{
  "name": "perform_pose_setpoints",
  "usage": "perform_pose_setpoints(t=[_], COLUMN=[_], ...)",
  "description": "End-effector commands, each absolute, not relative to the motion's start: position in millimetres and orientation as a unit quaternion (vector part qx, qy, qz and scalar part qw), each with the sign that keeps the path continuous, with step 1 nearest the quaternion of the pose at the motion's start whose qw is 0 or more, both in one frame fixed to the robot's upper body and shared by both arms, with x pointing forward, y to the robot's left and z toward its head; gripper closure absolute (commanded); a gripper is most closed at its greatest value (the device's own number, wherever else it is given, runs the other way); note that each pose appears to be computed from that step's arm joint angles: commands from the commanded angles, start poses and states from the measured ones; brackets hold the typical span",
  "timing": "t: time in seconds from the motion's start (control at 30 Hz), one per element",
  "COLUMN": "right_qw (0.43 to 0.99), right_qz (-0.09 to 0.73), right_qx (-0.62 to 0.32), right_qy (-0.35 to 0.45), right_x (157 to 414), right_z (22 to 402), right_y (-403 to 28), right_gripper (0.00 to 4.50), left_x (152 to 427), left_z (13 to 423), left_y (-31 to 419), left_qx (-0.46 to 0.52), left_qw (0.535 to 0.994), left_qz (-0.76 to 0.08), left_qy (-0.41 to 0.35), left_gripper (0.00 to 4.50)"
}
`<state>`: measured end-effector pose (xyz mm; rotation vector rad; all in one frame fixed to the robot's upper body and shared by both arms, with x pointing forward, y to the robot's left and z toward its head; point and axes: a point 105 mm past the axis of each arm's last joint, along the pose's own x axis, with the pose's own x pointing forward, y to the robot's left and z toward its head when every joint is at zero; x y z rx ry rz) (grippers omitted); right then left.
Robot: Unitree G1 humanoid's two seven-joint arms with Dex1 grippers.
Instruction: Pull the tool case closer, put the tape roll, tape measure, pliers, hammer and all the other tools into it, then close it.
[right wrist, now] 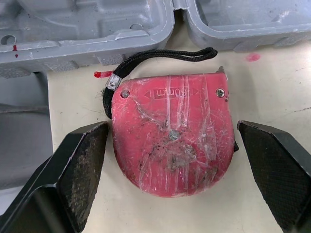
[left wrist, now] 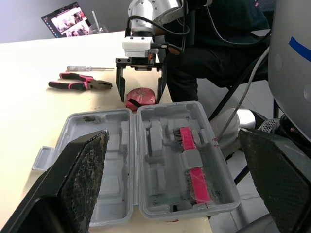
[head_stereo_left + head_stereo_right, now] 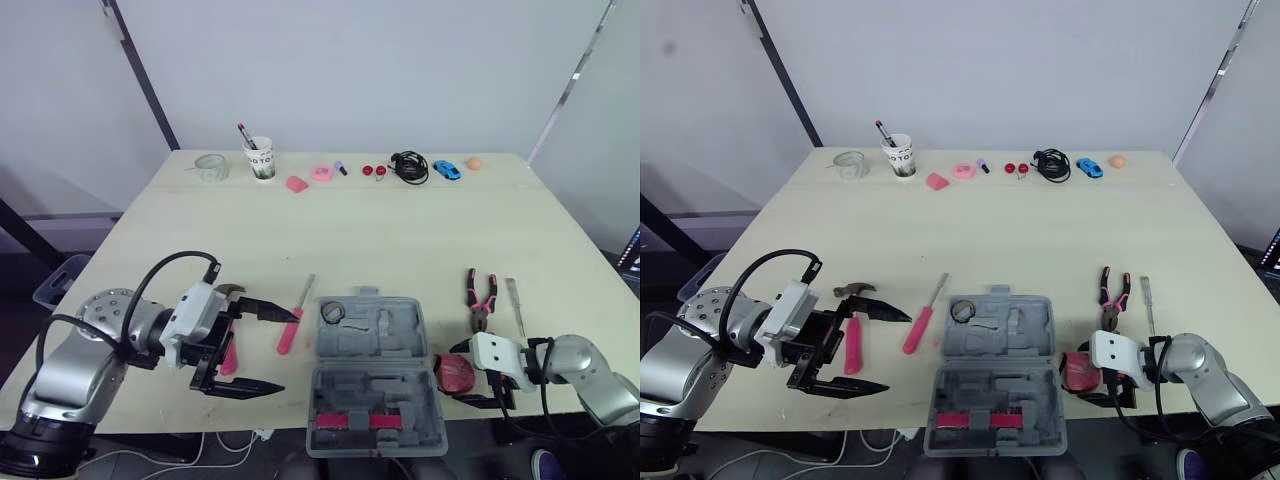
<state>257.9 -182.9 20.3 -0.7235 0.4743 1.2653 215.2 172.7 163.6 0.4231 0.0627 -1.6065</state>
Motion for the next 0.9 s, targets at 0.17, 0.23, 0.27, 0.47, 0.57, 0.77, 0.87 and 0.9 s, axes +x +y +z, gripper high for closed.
perform_pose_setpoints(t=[0.17, 0.23, 0.27, 0.47, 0.57, 0.77, 0.87, 0.9], right_qw=[0.714, 0.713, 0.714, 0.721, 0.732, 0.728, 0.727, 0.727], right_qz=[0.567, 0.566, 0.566, 0.562, 0.558, 0.541, 0.54, 0.538], right_qx=[-0.336, -0.338, -0.339, -0.332, -0.318, -0.35, -0.351, -0.35], right_qy=[0.235, 0.236, 0.236, 0.233, 0.227, 0.235, 0.24, 0.245], right_x=[252.6, 252.7, 252.8, 254.7, 258.4, 269.4, 275.8, 279.2], right_z=[5.0, 3.7, 3.6, 11.0, 25.3, 62.8, 78.0, 83.2], right_y=[-191.8, -193.6, -193.9, -195.6, -195.6, -200.4, -192.6, -189.0], right_gripper=[1.59, 1.58, 1.58, 1.58, 1.58, 1.58, 1.58, 1.58], left_x=[211.2, 211.3, 211.3, 212.2, 212.4, 214.0, 215.8, 216.7], left_z=[163.8, 163.6, 163.6, 164.2, 164.1, 163.9, 165.0, 166.3], left_y=[175.6, 175.4, 175.4, 174.8, 174.4, 172.5, 171.2, 170.2], left_qx=[0.198, 0.198, 0.198, 0.197, 0.194, 0.191, 0.186, 0.182], left_qw=[0.656, 0.655, 0.655, 0.658, 0.661, 0.668, 0.675, 0.679], left_qz=[-0.727, -0.728, -0.728, -0.727, -0.725, -0.719, -0.714, -0.711], left_qy=[0.026, 0.026, 0.026, 0.023, 0.021, 0.017, 0.011, 0.007], left_gripper=[0.0, 0.0, 0.0, 0.0, 0.0, 0.0, 0.0, 0.0])
